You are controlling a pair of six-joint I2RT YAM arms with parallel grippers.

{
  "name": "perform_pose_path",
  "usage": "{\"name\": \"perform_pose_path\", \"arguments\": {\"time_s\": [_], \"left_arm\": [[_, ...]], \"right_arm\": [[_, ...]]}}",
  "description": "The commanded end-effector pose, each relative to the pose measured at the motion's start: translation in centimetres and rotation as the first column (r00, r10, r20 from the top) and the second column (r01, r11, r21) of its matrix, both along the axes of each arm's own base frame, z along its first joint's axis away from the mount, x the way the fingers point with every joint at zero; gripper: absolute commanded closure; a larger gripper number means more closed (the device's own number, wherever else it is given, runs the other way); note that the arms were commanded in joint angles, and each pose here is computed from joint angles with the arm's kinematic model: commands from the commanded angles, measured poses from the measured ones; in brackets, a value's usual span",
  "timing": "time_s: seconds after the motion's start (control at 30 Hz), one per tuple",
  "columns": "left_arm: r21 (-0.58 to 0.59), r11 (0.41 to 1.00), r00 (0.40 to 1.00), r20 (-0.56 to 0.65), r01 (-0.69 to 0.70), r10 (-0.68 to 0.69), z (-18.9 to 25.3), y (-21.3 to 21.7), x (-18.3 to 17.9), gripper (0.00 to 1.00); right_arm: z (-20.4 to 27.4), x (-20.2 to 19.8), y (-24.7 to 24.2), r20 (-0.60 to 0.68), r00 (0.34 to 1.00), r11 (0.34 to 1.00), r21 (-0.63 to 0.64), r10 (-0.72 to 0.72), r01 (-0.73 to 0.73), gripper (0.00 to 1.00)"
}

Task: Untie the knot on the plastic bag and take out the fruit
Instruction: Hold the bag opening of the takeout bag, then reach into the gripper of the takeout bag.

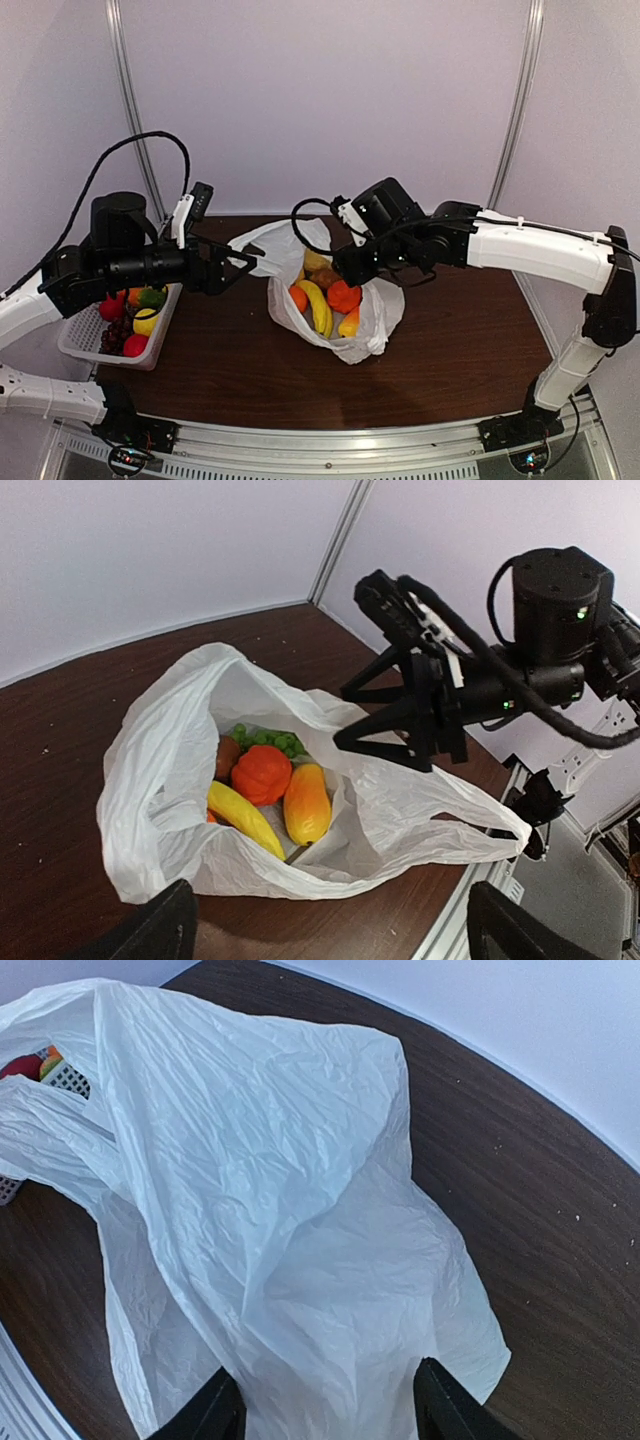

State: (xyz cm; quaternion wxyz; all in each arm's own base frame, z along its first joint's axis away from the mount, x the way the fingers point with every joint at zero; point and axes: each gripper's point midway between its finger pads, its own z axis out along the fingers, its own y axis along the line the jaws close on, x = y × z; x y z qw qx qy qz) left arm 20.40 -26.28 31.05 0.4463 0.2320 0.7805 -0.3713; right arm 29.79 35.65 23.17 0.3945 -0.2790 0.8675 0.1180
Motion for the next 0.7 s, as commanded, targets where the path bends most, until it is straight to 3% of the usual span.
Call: {"name": "perform_pose_path", "arguments": {"time_s": [0.0,0.07,0.23,0.33,0.5,0.67], "left_arm": [[-0.042,0.997,0.989,0.135,0.071,-0.065,4.1,-2.9,-1.2,0.05],[-0.008,0.994,0.983,0.153,0.107,-0.105,4.1,-4.8,-1.7,0.06],[0.031,0.979,0.968,0.142,0.203,-0.206,1.9,-10.4,-1.6,0.2],[0.05,0.976,0.967,0.131,0.213,-0.218,-0.1,-12.6,-0.6,0.3],[0.141,0.978,0.98,0.105,0.155,-0.17,-4.2,-14.2,1.7,0.38],[0.257,0.966,0.997,0.065,0.03,-0.048,-8.4,-14.1,4.4,0.47]], "right_arm": [[2.1,1.3,0.0,0.031,0.999,0.998,0.059,-0.02,0.018,0.57],[2.8,1.4,0.0,0.032,0.999,0.995,0.092,-0.027,0.024,0.75],[3.5,1.3,-0.4,0.016,0.999,0.986,0.163,-0.039,0.036,0.98],[3.9,1.1,-0.8,0.006,0.999,0.975,0.215,-0.05,0.048,1.0],[4.1,0.6,-0.9,-0.019,0.999,0.958,0.284,-0.039,0.043,1.0],[4.1,0.5,-1.0,-0.027,0.999,0.953,0.299,-0.043,0.049,1.0]]}}
